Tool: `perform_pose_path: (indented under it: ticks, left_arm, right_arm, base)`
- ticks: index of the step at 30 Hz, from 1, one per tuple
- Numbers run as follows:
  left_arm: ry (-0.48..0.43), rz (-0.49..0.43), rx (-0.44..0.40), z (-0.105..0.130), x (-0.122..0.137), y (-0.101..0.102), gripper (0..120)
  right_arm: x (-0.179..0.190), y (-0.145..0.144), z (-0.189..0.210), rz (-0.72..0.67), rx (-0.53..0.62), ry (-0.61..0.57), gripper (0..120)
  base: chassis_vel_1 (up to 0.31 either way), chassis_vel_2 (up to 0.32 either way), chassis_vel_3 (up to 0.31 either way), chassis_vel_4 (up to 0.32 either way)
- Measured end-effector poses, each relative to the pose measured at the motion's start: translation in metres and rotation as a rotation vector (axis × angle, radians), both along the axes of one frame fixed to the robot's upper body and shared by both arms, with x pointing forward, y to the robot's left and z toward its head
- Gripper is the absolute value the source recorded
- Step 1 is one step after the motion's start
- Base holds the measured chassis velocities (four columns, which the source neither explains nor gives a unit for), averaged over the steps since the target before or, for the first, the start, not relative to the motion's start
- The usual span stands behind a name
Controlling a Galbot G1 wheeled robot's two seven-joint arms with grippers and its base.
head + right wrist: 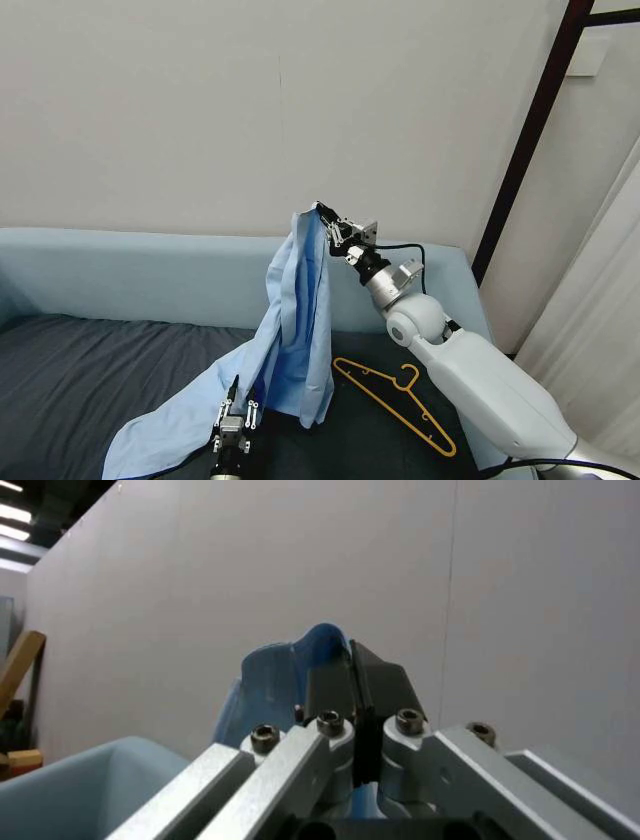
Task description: Pick up the clothes from the sofa and hang them on the clothes hanger.
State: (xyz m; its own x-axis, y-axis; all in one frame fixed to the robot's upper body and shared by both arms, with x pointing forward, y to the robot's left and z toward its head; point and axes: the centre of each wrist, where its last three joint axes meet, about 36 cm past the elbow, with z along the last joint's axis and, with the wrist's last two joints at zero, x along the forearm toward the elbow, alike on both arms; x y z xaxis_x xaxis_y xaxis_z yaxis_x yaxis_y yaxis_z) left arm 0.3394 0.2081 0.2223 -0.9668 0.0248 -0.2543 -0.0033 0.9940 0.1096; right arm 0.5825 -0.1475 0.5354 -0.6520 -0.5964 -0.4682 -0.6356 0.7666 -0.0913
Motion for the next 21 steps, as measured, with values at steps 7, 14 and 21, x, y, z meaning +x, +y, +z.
perform_pose_path:
  ticks: [7,14,21]
  left_arm:
    - [-0.03,-0.063,-0.042,0.011,0.002,0.001,0]
    - [-0.139,-0.213,-0.105,0.052,0.015,0.003,0]
    - [-0.276,-0.402,-0.227,0.138,0.03,0.001,0]
  right_arm:
    - [0.006,-0.009,0.008,-0.027,0.036,0.006,0]
    - [0.011,-0.021,0.012,-0.057,0.036,0.002,0]
    - [0.018,-0.03,0.008,-0.087,0.018,0.011,0]
  base:
    - [0.0,0.0,0.0,0.0]
    - [0.0,0.0,0.0,0.0]
    - [0.0,0.0,0.0,0.0]
